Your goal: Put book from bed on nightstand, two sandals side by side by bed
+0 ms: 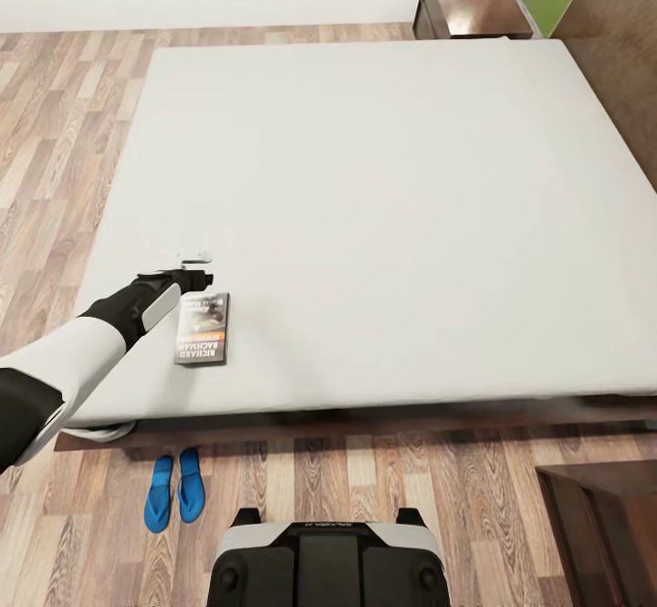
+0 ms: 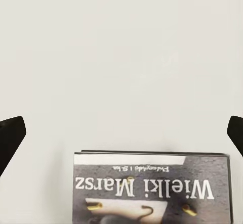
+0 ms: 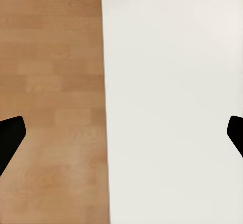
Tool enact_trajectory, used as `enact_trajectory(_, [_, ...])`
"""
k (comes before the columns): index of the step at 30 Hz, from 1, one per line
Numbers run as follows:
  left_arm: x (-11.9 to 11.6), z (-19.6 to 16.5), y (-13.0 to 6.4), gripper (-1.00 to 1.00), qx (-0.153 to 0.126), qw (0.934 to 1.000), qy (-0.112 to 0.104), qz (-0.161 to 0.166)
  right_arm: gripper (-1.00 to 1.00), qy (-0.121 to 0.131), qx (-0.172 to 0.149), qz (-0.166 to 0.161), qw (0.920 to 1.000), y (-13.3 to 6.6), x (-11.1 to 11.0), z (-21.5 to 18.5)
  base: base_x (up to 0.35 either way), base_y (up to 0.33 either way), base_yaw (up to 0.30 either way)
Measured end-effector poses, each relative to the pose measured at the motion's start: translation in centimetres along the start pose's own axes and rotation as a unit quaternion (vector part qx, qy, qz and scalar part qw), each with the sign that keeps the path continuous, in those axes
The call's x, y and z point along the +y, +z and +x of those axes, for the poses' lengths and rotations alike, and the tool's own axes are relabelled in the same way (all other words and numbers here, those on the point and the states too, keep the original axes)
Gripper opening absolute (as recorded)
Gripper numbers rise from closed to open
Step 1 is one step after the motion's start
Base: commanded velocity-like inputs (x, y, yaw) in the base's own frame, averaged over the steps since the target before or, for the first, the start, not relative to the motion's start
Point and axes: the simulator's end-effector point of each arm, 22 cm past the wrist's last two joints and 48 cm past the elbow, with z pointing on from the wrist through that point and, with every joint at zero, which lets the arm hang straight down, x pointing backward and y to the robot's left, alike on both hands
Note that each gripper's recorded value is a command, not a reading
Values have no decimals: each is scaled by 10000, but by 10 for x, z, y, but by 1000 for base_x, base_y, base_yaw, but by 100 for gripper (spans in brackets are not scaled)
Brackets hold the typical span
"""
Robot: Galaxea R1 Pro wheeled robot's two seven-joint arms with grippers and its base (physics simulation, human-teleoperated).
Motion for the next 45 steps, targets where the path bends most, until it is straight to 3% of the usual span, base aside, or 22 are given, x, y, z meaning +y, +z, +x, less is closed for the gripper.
enact_trajectory(29, [-6, 17, 20, 100, 124, 9999, 42, 19, 100, -37, 230, -23, 9997, -6, 0, 17, 0, 0, 0])
enact_trajectory(45, [-7, 29, 31, 100, 193, 9996, 219, -21, 100, -58, 359, -28, 9993, -9, 0, 27, 0, 0, 0])
